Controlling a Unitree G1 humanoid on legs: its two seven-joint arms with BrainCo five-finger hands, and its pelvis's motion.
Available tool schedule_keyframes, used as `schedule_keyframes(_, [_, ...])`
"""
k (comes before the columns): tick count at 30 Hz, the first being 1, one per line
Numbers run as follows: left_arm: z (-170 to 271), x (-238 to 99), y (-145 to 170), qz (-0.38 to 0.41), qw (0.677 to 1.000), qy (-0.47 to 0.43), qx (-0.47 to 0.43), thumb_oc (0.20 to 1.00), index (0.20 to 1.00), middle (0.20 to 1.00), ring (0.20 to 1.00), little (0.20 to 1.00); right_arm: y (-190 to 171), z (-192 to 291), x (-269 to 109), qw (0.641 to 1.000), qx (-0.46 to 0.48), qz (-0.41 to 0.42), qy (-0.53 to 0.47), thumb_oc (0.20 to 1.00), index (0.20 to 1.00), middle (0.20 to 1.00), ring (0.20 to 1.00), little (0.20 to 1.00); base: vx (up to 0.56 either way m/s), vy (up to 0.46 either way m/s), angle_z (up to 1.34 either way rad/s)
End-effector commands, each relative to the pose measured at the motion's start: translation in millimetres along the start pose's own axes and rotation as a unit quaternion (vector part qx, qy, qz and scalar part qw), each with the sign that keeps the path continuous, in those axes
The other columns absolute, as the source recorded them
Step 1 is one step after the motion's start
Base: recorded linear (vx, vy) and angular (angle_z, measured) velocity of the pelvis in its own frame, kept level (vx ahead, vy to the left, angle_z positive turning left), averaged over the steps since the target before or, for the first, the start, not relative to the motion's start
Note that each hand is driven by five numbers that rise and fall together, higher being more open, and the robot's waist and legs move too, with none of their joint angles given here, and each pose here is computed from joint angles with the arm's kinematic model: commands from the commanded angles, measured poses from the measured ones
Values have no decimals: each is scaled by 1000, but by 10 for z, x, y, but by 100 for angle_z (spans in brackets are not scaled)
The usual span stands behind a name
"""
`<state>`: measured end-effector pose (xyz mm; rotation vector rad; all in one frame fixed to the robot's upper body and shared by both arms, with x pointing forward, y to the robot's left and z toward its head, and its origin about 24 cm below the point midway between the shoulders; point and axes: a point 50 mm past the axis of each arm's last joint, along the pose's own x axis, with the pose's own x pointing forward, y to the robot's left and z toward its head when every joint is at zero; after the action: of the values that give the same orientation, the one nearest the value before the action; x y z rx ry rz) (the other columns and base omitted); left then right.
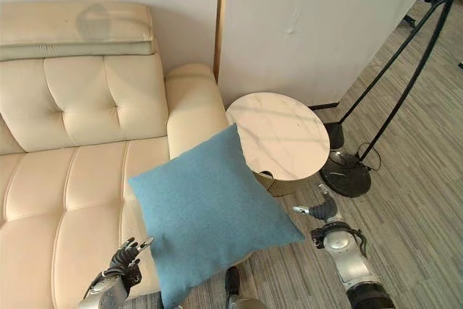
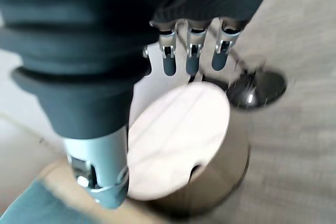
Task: Pick up all the scattered cushions and arrange them neatly on the sofa.
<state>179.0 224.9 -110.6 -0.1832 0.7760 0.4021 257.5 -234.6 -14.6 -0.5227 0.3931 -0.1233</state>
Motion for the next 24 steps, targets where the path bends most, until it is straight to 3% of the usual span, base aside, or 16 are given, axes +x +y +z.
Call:
schedule_keyframes(1, [355, 103, -254, -25, 999, -46, 3, 1000, 1000, 1000, 1000, 1000, 165, 527, 125, 995, 49, 25, -87, 1000, 1000, 1000, 1000, 1000, -156, -8, 10])
schedule_keyframes(8, [793, 154, -760, -72, 993, -94, 7, 1000, 1000, 1000, 1000, 1000, 632, 1171, 170, 979, 100, 83, -158, 1000, 1000, 1000, 1000, 1000, -125, 2, 5])
schedule_keyframes(12, [1317, -15, -1417, -161, 972, -168, 19, 1000, 1000, 1000, 1000, 1000, 898, 1989, -138, 933, 92, 150, -312, 1000, 1000, 1000, 1000, 1000, -63, -13, -3])
schedule_keyframes(18, [1346, -229, -1826, -253, 953, -165, -13, 1000, 1000, 1000, 1000, 1000, 1025, 2165, -302, 910, 114, 208, -341, 1000, 1000, 1000, 1000, 1000, -6, -1, -2])
schedule_keyframes(22, [1210, -305, -1976, -294, 946, -128, -49, 1000, 1000, 1000, 1000, 1000, 1186, 2064, -360, 900, 160, 270, -303, 1000, 1000, 1000, 1000, 1000, 0, 0, 0])
schedule_keyframes(23, [1147, -360, -2070, -322, 938, -110, -63, 598, 598, 598, 598, 598, 1307, 1988, -398, 890, 185, 313, -276, 1000, 1000, 1000, 1000, 1000, -15, -34, -1])
schedule_keyframes(24, [1152, -391, -2107, -335, 933, -108, -74, 310, 310, 310, 310, 310, 1331, 1954, -397, 888, 196, 322, -264, 1000, 1000, 1000, 1000, 1000, -8, -33, -1])
